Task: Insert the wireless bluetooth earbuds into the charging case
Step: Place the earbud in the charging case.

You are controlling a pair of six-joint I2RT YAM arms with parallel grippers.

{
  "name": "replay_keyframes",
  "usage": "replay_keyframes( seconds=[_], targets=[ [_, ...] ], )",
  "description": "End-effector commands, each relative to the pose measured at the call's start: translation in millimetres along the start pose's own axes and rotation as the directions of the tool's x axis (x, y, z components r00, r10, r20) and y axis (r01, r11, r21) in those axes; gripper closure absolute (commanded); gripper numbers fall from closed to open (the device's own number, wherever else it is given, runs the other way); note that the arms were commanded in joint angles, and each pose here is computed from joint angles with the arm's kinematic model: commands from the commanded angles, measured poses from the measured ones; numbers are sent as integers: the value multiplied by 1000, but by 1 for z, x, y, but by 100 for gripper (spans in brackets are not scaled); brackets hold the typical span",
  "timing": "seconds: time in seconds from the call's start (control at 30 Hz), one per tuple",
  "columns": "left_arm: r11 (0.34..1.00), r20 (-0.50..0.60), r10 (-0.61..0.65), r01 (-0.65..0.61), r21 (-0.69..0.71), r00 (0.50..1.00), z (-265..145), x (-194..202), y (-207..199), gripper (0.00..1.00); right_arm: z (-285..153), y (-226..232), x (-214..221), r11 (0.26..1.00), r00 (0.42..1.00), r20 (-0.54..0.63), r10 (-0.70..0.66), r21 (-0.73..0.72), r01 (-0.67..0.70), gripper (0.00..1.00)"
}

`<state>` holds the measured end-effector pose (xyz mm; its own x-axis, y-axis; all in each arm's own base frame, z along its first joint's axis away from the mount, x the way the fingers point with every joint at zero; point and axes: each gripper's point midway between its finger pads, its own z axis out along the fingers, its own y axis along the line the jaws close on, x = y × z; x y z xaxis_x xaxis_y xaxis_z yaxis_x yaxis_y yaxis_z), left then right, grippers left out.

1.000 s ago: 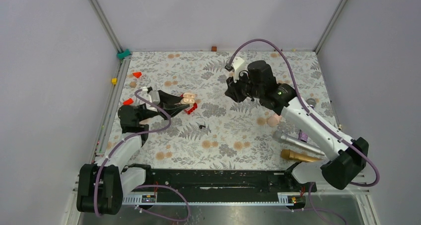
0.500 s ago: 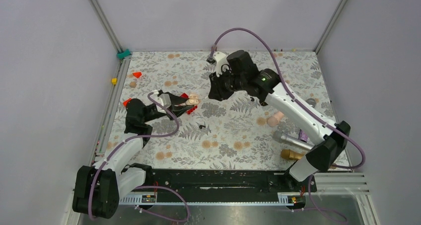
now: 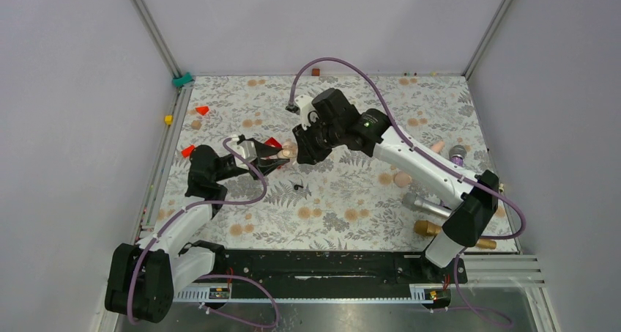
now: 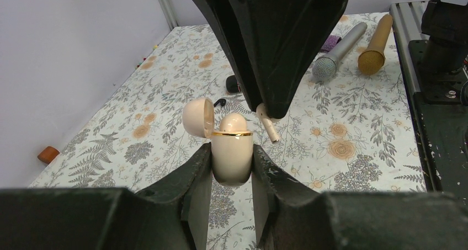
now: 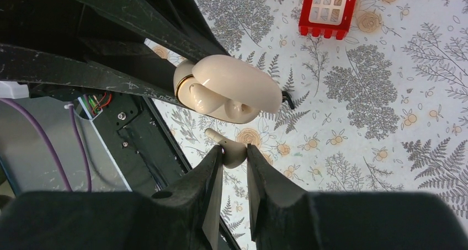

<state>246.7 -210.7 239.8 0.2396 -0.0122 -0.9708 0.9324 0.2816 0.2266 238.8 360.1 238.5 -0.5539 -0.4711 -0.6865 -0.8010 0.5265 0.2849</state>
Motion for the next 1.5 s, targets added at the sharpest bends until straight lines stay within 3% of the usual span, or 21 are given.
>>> replay_keyframes(
  seconds=[0.0,0.47,1.47],
  targets=[
    [996,35,84,-84,19,996,2,-17,-1,100,-13,3,-18,1000,998,56,-12,28,10,82],
    [995,15,91,-91,39,996,1,-10,-5,100,-27,-4,-28,995,994,101,-52,86,43,83],
    [996,42,64,-67,59,997,3,-18,-12,100,-3,-15,-25,989,995,58,-78,134,70,83]
  ],
)
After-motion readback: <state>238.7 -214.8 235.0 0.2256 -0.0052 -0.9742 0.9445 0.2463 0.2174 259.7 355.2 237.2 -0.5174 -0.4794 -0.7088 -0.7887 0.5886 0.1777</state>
